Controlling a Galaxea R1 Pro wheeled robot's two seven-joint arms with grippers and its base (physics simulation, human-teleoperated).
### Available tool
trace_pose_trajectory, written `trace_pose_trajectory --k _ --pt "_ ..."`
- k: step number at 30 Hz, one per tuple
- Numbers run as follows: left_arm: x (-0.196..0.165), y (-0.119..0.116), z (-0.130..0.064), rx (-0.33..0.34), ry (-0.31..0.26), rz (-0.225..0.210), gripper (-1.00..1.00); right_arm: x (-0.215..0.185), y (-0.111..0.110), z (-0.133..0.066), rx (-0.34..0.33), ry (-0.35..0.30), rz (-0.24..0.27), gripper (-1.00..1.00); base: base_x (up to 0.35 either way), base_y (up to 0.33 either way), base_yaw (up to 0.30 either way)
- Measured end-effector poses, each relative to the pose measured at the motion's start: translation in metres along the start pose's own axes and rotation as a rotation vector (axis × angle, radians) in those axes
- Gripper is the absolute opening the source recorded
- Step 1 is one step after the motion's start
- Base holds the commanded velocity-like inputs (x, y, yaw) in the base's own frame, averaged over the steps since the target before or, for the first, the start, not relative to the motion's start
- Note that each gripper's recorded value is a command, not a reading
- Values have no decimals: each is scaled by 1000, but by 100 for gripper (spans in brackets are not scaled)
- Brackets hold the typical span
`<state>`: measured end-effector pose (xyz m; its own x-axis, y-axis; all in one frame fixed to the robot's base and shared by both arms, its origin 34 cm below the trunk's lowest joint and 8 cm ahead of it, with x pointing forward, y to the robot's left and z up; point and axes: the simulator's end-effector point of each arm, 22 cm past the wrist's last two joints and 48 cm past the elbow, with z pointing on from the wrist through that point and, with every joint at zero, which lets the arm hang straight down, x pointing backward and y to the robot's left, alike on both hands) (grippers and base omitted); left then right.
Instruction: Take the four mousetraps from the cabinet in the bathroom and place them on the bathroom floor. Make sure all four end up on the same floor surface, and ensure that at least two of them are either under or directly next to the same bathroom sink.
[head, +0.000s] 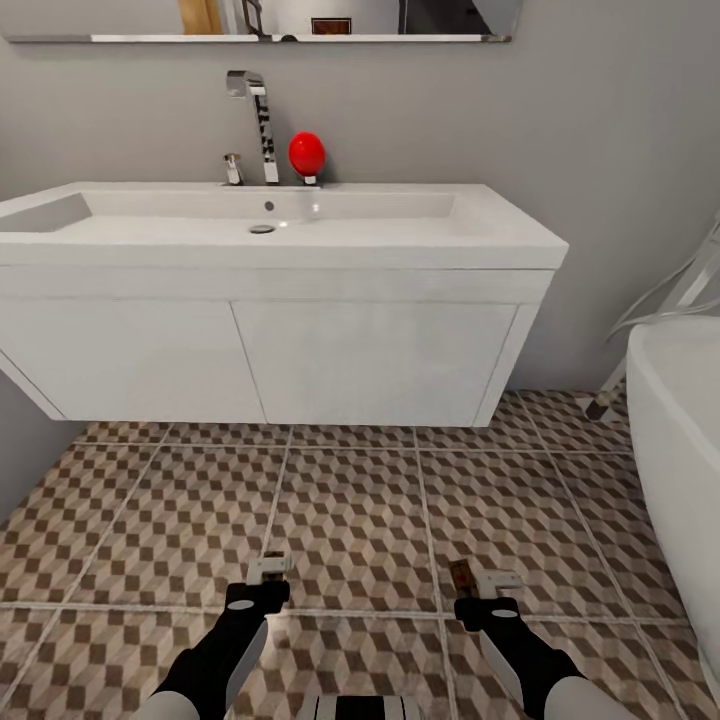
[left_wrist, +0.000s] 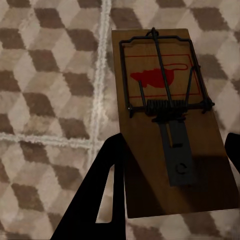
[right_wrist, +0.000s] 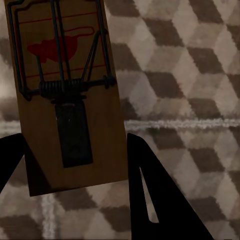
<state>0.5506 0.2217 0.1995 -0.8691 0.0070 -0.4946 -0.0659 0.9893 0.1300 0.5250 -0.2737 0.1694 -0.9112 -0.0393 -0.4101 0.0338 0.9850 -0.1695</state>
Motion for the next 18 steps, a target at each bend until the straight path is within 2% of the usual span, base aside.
trace_pose_trajectory --k 6,18 --pt "-8 0 -1 0 -21 -7 -100 0 0 0 0 0 0 -100 0 0 0" --pt "-12 1 -1 -3 -30 -14 -100 0 0 0 0 -1 0 -100 0 0 0"
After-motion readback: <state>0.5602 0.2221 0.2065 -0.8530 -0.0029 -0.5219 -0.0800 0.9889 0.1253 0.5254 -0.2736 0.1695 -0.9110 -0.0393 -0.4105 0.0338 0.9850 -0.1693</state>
